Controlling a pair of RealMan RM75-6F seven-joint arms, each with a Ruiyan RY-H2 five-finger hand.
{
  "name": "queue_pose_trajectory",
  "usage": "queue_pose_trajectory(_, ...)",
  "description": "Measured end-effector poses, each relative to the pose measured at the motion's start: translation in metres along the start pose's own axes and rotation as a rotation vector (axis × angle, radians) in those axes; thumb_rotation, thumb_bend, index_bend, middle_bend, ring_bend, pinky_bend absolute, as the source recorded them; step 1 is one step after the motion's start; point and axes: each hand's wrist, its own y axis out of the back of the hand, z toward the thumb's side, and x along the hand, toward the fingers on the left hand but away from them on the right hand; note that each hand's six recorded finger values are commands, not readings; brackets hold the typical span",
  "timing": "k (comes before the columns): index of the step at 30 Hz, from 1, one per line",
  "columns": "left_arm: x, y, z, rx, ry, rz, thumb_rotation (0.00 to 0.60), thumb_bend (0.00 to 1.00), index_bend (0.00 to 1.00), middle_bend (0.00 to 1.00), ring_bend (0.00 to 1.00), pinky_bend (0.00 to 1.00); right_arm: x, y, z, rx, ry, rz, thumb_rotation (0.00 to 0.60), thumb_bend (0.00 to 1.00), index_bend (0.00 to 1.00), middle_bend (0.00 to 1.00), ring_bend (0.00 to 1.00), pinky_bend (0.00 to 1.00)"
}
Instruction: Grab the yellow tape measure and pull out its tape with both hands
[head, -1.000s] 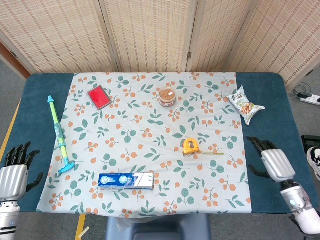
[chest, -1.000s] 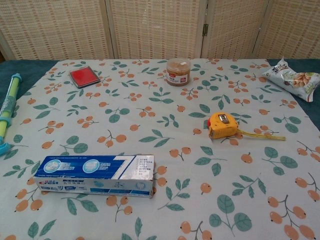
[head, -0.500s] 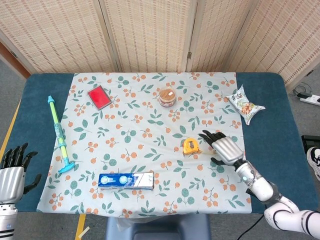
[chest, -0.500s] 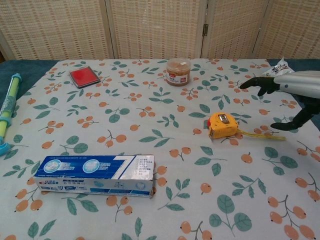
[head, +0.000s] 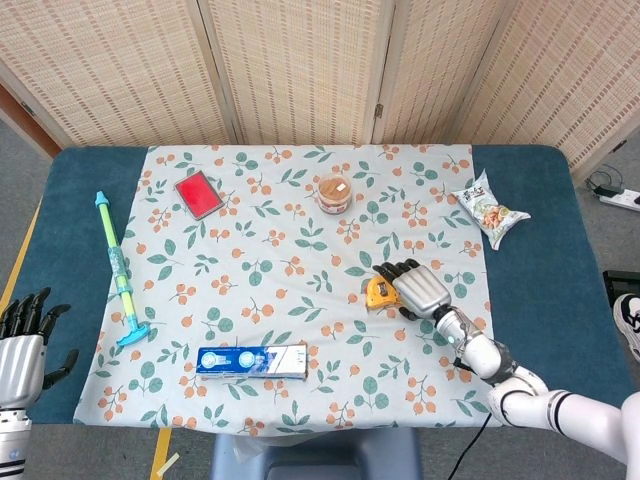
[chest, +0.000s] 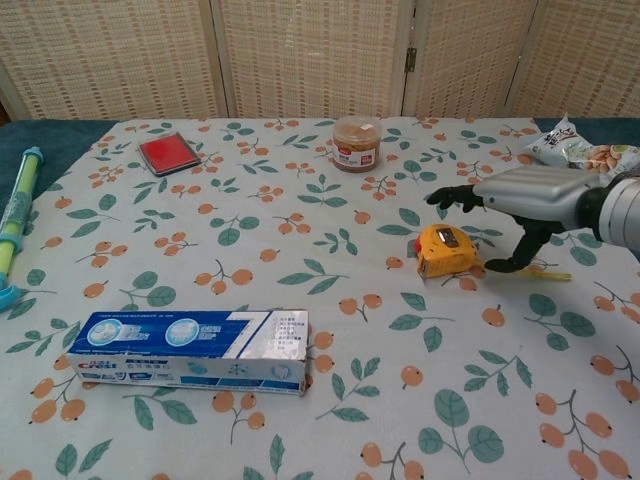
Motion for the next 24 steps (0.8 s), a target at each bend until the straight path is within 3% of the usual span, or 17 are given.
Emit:
queue_pose_trajectory(15,-0.001,0.001,-0.002,-0.002,0.006,0.005,0.600,0.37,0.26,0.09,0.05,0.00,-0.024,-0.006,0.011,-0.004,0.017,0.029,0.600,0.37,0.12,0.21,0.22,0.18)
queue_pose_trajectory(24,-0.001,0.000,-0.004,-0.002,0.008,0.002,0.600,0.37,0.26,0.09,0.05,0.00,-0.030,-0.009,0.013,-0.003,0.011,0.035,0.600,0.37,0.30,0.31,0.29,0.23)
